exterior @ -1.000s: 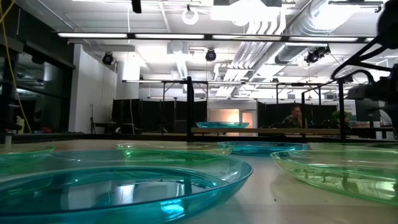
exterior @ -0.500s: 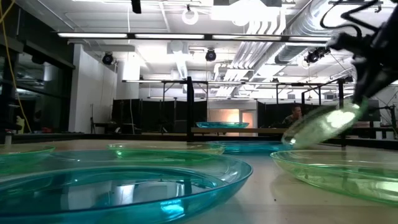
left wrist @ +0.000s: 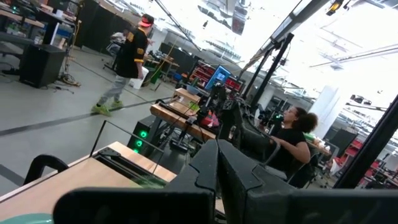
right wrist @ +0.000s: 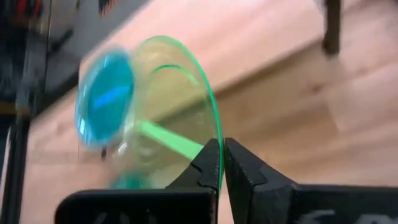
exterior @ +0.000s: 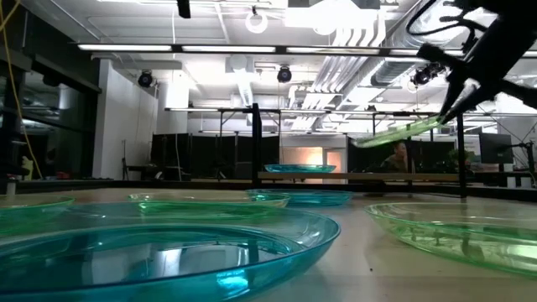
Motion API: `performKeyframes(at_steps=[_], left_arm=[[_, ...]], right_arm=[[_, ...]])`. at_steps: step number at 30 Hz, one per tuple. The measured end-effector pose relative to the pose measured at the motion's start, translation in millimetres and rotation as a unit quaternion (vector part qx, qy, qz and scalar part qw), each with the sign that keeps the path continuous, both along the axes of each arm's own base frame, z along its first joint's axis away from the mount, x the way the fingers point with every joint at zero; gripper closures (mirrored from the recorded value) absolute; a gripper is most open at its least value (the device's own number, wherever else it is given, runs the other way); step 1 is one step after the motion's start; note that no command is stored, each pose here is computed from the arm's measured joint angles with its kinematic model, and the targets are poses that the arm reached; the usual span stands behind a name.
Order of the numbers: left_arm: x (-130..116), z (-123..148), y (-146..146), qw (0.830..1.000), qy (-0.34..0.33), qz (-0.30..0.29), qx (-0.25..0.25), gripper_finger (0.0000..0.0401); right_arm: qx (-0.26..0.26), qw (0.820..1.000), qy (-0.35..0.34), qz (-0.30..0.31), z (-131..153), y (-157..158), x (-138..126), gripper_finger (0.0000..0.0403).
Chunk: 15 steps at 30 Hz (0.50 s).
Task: Place and stack plates onto a shelf
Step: Put the top right green plate on the shelf
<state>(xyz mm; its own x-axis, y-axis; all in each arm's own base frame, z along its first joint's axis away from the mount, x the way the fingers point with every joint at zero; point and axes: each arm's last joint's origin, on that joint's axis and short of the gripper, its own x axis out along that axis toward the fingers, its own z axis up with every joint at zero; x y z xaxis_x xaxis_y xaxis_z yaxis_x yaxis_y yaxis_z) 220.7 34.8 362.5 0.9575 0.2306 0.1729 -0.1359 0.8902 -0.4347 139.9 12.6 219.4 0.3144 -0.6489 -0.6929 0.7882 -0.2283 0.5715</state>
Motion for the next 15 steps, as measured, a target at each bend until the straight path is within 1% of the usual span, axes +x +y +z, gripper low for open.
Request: performKeyframes(at_steps=[4, 9, 15], left_arm=[[0, 0, 0, 1.000, 0.000, 0.000, 0.000, 0.0401], [0, 0, 0, 1.000, 0.000, 0.000, 0.000, 0.0401], [0, 0, 0, 1.000, 0.000, 0.000, 0.000, 0.0401]], right_arm=[[-0.023, 0.997, 0.026, -0.070, -9, -19, 8, 0.0403], [-0.029, 0.990, 0.056, -0.128, -22, -37, 20, 0.0403], [-0.033, 0.984, 0.037, -0.169, -31, -52, 34, 0.0403]])
